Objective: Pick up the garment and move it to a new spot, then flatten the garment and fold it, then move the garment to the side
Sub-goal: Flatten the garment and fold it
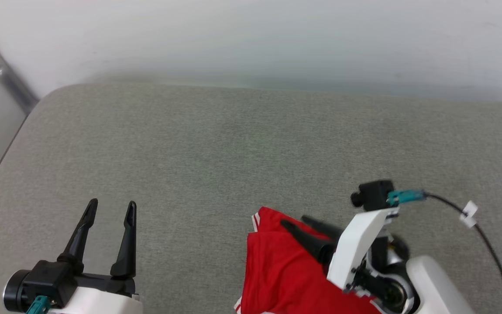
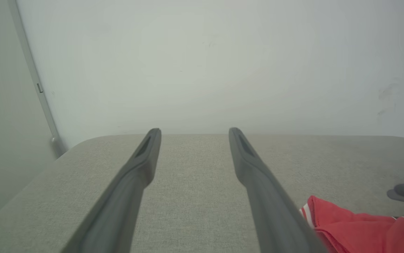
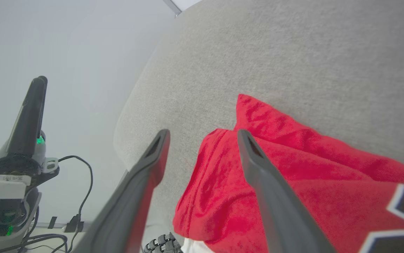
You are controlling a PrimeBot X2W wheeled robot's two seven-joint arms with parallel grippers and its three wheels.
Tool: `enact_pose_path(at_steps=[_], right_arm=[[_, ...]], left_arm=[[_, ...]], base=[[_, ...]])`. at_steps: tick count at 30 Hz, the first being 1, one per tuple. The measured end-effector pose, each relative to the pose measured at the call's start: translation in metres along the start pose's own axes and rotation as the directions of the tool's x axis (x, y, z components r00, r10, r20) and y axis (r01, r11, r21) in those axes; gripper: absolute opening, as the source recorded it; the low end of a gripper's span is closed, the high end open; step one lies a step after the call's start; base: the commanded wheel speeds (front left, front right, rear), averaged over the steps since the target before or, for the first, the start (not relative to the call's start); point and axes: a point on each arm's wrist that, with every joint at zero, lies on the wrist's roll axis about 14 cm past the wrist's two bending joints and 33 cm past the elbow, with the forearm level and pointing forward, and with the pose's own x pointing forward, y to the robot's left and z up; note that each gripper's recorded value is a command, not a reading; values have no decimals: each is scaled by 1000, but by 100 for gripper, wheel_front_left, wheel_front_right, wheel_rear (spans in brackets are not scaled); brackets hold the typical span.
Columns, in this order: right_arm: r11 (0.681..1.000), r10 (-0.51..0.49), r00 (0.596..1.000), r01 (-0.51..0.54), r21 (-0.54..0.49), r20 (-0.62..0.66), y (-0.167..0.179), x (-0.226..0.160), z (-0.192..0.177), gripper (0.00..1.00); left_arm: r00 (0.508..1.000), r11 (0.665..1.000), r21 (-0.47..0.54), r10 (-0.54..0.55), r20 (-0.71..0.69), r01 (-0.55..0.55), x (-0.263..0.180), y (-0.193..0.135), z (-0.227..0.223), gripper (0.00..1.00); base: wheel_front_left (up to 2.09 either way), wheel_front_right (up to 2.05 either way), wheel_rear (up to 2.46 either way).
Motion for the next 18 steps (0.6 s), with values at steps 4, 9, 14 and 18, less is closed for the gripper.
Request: enact_pose_path(at_steps=[4, 9, 14, 18], right_arm=[[964, -134, 984, 157, -214, 119, -21, -16, 45, 100], [839, -273, 922, 368, -400, 276, -53, -55, 88, 100], [724, -302, 843, 507, -469, 445, -72, -95, 123, 100], [694, -306, 779, 576, -431, 548, -85, -126, 130, 100]], left_arm=[[1000, 1000, -9, -30, 0, 30, 7, -9, -2, 100], [998, 998, -20, -66, 7, 66, 17, -20, -3, 100], [996, 995, -43, -92, 10, 93, 23, -31, -5, 100], [995, 993, -61, -97, 19, 98, 25, -35, -3, 100]], base=[[0, 0, 0], [0, 0, 0], [0, 0, 0], [0, 0, 0]])
